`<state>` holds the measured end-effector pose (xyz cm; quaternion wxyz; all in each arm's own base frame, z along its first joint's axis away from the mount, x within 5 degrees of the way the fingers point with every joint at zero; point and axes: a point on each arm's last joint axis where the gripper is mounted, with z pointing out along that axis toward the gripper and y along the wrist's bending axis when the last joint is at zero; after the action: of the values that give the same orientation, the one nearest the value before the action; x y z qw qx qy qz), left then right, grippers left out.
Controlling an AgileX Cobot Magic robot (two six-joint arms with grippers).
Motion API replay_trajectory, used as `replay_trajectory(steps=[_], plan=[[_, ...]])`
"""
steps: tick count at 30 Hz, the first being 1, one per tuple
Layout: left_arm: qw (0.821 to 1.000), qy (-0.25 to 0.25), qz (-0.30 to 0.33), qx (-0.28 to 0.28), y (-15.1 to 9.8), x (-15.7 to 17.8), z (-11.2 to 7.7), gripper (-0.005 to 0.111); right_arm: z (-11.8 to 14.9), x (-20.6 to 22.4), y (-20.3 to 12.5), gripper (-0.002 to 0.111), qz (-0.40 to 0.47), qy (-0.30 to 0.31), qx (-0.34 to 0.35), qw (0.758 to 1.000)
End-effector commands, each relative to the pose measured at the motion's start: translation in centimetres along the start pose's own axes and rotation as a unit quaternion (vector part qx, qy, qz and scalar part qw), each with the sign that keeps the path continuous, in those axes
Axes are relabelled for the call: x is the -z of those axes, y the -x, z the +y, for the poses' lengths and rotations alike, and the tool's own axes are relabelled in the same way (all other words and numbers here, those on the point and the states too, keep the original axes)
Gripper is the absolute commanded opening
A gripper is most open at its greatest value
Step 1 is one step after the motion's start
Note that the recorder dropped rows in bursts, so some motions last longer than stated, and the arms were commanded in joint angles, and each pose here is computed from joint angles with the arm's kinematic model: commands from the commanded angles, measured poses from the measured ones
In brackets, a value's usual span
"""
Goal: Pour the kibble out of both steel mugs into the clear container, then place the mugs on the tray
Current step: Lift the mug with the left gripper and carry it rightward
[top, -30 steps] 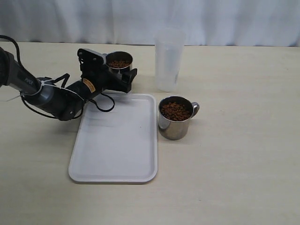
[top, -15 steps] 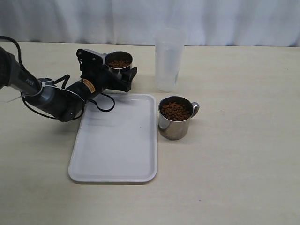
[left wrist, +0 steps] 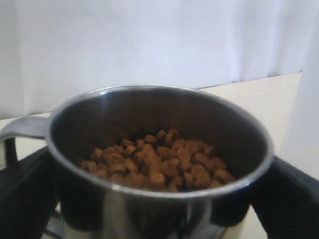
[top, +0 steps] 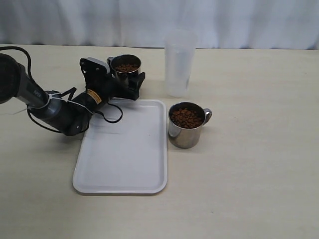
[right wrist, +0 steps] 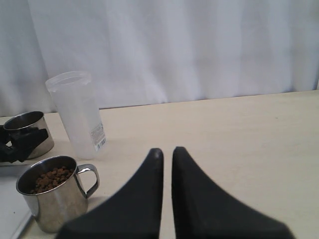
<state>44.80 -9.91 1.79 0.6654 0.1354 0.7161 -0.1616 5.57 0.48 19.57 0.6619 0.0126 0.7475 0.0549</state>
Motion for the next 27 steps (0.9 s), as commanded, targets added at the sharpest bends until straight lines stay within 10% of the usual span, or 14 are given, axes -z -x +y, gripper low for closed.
replay_trajectory(steps=[1,18,27], plan=[[0.999,-0.030,0.001,-0.020,0.5,-0.9,-0.6,0.082,0.0,0.0,-0.1,0.005,0.002,0.002,-0.001,1.000],[0.999,0.000,0.031,-0.007,0.2,-1.4,0.0,0.081,0.0,0.0,-0.1,0.005,0.002,0.002,-0.001,1.000],[1.000,0.020,0.015,0.001,0.9,-1.4,0.6,0.003,0.0,0.0,-0.1,0.005,0.002,0.002,-0.001,1.000]])
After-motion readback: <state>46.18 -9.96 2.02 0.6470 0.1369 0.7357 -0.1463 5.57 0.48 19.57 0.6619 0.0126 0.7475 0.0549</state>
